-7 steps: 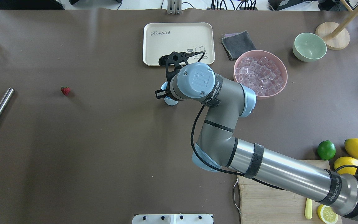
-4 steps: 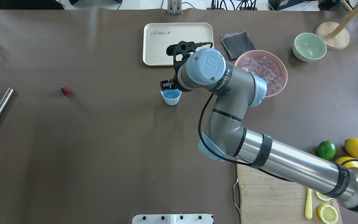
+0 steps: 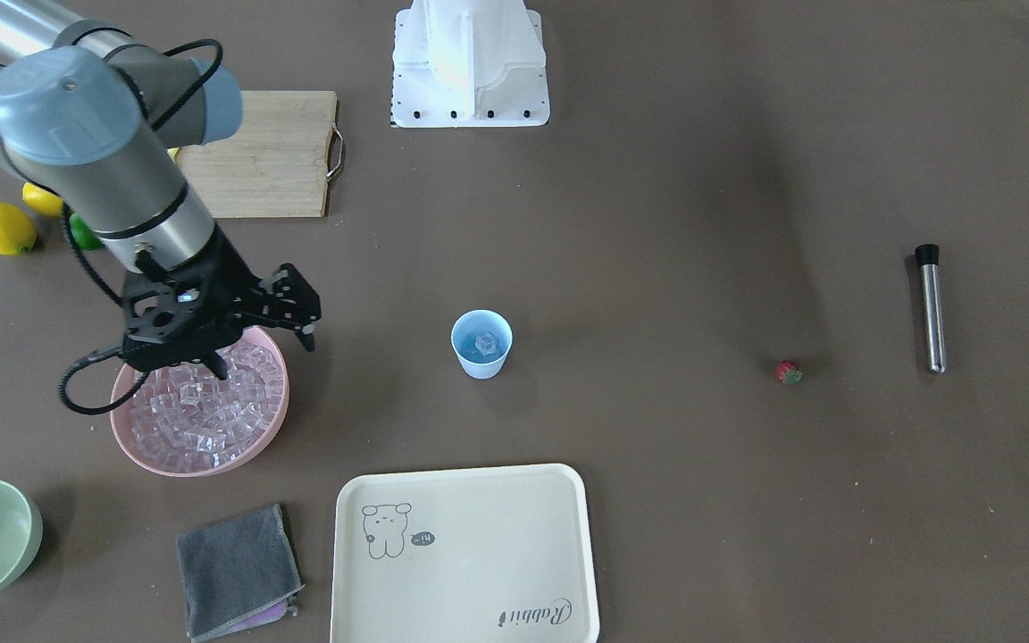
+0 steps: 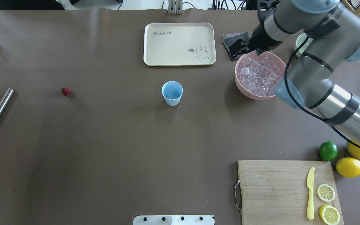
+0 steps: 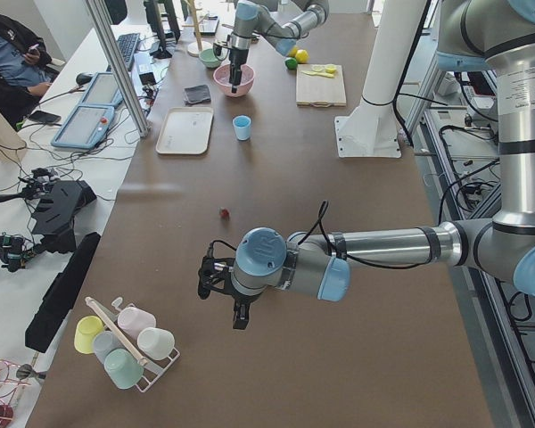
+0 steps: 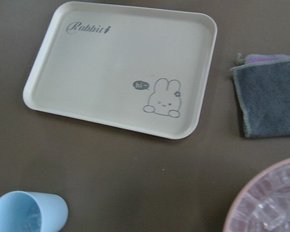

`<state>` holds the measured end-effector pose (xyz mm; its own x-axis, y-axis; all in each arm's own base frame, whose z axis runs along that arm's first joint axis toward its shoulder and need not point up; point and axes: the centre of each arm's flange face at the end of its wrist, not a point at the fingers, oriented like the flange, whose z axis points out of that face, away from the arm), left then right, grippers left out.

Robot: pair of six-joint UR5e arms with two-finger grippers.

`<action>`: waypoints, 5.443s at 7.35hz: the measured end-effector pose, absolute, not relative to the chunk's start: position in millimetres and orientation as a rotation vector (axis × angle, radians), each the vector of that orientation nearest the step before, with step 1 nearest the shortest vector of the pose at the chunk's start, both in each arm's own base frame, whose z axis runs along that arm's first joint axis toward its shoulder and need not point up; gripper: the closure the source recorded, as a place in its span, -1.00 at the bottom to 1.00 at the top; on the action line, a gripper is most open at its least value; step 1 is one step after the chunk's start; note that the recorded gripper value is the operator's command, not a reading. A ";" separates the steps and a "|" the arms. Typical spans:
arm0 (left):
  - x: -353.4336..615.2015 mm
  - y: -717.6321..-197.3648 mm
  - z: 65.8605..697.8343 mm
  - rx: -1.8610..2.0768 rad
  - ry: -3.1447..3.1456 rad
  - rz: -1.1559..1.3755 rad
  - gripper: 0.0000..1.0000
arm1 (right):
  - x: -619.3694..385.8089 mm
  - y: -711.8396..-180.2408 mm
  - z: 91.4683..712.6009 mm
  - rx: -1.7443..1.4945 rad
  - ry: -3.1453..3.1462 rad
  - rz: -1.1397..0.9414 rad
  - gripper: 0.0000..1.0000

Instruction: Mash ice and strawberries in cup

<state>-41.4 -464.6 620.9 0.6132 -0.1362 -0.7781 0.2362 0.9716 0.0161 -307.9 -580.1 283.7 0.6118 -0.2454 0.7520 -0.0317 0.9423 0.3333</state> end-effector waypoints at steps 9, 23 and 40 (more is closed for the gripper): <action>145.1 -543.6 547.0 0.101 0.880 -0.036 -0.97 | 85.3 -448.7 621.0 0.208 -0.796 -0.067 -1.00; 352.1 -590.2 484.1 0.106 0.810 0.067 -0.49 | 118.4 -429.2 654.6 0.119 -0.782 0.019 -1.00; 536.2 -532.6 172.6 0.066 0.918 -0.366 1.00 | 119.3 -430.1 638.4 0.133 -0.789 0.027 -1.00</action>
